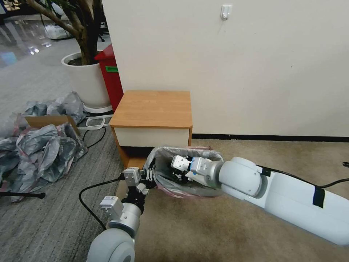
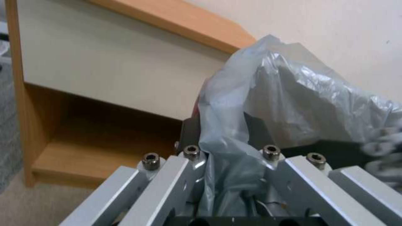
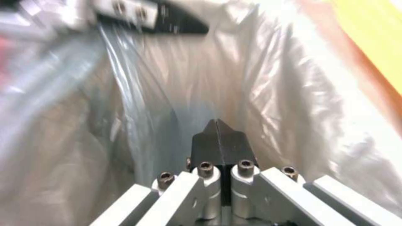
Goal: Pick up the garbage bag from the table and place it over the trash can.
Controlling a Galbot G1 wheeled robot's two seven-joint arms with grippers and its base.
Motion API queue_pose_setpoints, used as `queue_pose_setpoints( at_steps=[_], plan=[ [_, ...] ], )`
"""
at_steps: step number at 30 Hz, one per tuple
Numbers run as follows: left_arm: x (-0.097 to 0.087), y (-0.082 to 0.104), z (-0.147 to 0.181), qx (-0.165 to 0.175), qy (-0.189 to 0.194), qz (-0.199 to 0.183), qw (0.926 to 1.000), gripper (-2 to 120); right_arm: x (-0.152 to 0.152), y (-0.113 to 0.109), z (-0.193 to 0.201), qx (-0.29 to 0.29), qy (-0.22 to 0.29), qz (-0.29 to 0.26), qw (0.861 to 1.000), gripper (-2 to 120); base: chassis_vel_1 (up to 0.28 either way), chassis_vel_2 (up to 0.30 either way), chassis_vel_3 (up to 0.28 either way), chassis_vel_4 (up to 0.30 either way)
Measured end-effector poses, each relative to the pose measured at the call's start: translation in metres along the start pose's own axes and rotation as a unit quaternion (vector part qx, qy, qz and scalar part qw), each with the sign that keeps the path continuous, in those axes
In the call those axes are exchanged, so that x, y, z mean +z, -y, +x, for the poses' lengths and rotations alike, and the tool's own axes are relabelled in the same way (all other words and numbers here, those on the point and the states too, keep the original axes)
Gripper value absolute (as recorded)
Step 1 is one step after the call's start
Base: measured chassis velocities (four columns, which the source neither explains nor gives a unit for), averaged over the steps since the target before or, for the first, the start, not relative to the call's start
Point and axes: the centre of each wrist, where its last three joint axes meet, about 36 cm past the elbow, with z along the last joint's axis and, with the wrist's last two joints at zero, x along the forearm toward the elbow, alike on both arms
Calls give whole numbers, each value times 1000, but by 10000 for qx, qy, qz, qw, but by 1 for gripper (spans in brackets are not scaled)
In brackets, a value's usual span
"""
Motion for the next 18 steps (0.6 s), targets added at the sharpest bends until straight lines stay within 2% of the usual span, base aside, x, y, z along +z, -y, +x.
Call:
queue_pose_setpoints(
  at_steps=[3, 6, 7, 9, 11, 14, 15, 16, 18],
  plan=[
    [1, -3, -2, -61, -60, 176, 9998, 10, 1, -1, 14, -13, 137, -268, 9995, 0, 0, 0, 0, 0],
    [5, -6, -4, -192, -235, 443, 9986, 10, 12, -10, 37, 153, 634, -740, 9951, 0, 0, 0, 0, 0],
    [5, -6, -4, -192, -235, 443, 9986, 10, 12, -10, 37, 153, 634, -740, 9951, 0, 0, 0, 0, 0],
    [11, -11, -3, -295, -339, 514, 9977, 10, 23, -22, 46, 565, 1150, -1089, 9858, 0, 0, 0, 0, 0],
    [12, -12, -3, -317, -370, 540, 9974, 10, 26, -27, 48, 717, 1309, -1264, 9807, 0, 0, 0, 0, 0],
    [21, -13, 3, -398, -541, 692, 9953, 10, 43, -50, 59, 1530, 1793, -2083, 9492, 0, 0, 0, 0, 0],
    [23, -13, 6, -425, -596, 716, 9947, 10, 48, -55, 63, 1733, 1843, -2240, 9412, 1, 0, 0, 0, 0],
    [23, -13, 6, -425, -596, 716, 9947, 10, 48, -55, 63, 1733, 1843, -2240, 9412, 1, 0, 0, 0, 0],
    [31, -14, 14, -507, -754, 761, 9930, 10, 63, -68, 74, 2343, 1943, -2533, 9183, 10, 0, 0, 0, 0]
  ],
)
